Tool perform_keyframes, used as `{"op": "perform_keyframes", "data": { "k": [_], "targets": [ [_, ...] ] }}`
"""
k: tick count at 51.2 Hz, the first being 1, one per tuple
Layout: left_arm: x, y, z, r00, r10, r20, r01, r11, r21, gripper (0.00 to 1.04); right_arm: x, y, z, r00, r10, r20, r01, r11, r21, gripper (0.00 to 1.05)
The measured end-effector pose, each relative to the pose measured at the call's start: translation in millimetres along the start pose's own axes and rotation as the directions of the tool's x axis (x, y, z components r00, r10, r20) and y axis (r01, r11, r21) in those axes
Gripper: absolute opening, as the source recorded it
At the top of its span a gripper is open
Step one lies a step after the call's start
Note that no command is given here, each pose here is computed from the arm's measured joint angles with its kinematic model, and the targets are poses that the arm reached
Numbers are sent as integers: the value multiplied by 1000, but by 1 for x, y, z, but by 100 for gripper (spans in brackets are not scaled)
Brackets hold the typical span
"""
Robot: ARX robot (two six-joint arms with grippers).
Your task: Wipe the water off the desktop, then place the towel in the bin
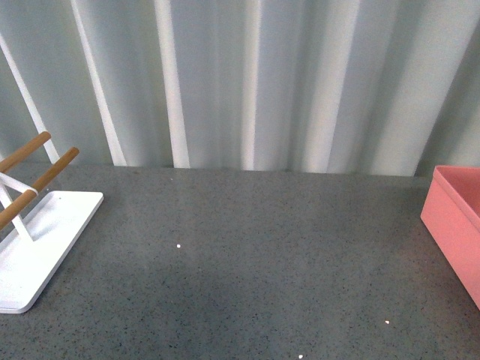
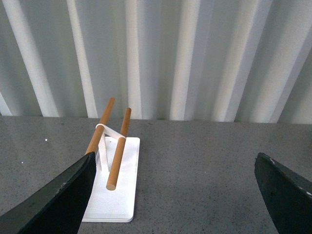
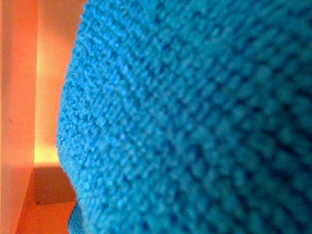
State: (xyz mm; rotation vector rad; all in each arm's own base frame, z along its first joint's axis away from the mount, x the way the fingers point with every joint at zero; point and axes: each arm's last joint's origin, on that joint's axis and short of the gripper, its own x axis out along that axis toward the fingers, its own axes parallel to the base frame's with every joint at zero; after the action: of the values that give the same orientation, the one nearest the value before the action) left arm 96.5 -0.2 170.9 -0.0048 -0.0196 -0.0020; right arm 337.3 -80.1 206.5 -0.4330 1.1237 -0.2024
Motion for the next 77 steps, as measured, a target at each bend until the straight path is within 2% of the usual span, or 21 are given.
{"op": "perform_keyframes", "data": {
  "k": [12, 16, 18, 24, 30, 38, 52, 53, 54, 56, 58, 59, 61, 63, 65, 66, 69, 71, 73, 77],
  "targets": [
    [0, 0, 0, 1000, 0, 0, 0, 1000, 0, 98, 5, 1, 6, 1000, 3, -5, -3, 1000, 9, 7],
    [0, 0, 0, 1000, 0, 0, 0, 1000, 0, 98, 4, 0, 8, 1000, 0, 3, 0, 1000, 20, 24],
    [0, 0, 0, 1000, 0, 0, 0, 1000, 0, 98, 4, 0, 8, 1000, 0, 4, 0, 1000, 21, 27],
    [0, 0, 0, 1000, 0, 0, 0, 1000, 0, 98, 3, 0, 9, 1000, 0, 5, 0, 1000, 22, 50],
    [0, 0, 0, 1000, 0, 0, 0, 1000, 0, 98, 3, 0, 9, 1000, 0, 4, 0, 1000, 23, 68],
    [0, 0, 0, 1000, 0, 0, 0, 1000, 0, 98, 3, 0, 9, 1000, -3, 4, 3, 1000, 25, 99],
    [0, 0, 0, 1000, 0, 0, 0, 1000, 0, 98, 3, 0, 9, 1000, 1, 10, -2, 1000, 29, 98],
    [0, 0, 0, 1000, 0, 0, 0, 1000, 0, 98, 5, 0, 9, 999, 12, 31, -14, 999, 50, 97],
    [0, 0, 0, 1000, 0, 0, 0, 1000, 0, 98, 8, 1, 8, 993, 32, 113, -43, 994, 96, 94],
    [0, 0, 0, 1000, 0, 0, 0, 1000, 0, 98, 12, 5, 5, 962, 81, 262, -125, 980, 158, 89],
    [0, 0, 0, 1000, 2, 0, -2, 1000, 0, 98, 15, 14, -2, 888, 133, 440, -243, 949, 202, 82],
    [0, 0, 0, 1000, 3, 0, -3, 1000, 0, 98, 15, 16, -5, 869, 140, 476, -265, 941, 208, 80],
    [0, 0, 0, 1000, 0, 0, 0, 1000, 0, 98, 15, 27, -17, 789, 137, 599, -326, 919, 220, 73],
    [0, 0, 0, 1000, 0, 0, 0, 1000, 0, 98, 10, 38, -30, 683, 88, 725, -350, 911, 219, 64],
    [0, 0, 0, 1000, 0, 0, 0, 1000, 0, 98, -6, 43, -39, 541, 4, 841, -341, 915, 215, 54],
    [0, 0, 0, 1000, 0, 0, 0, 1000, 0, 98, -13, 44, -41, 502, -16, 865, -341, 915, 215, 50],
    [0, 0, 0, 1000, 0, 0, 0, 1000, 0, 98, -28, 45, -48, 432, -56, 900, -338, 915, 219, 41],
    [0, 0, 0, 1000, 0, 0, 0, 1000, 0, 98, -35, 47, -52, 411, -66, 909, -339, 915, 220, 36],
    [0, 0, 0, 1000, 1, 0, -1, 1000, 0, 98, -39, 50, -59, 403, -66, 913, -344, 913, 218, 29],
    [0, 0, 0, 1000, 0, 0, 0, 1000, 0, 98, -41, 59, -73, 420, -57, 906, -351, 910, 220, 17]
  ]
}}
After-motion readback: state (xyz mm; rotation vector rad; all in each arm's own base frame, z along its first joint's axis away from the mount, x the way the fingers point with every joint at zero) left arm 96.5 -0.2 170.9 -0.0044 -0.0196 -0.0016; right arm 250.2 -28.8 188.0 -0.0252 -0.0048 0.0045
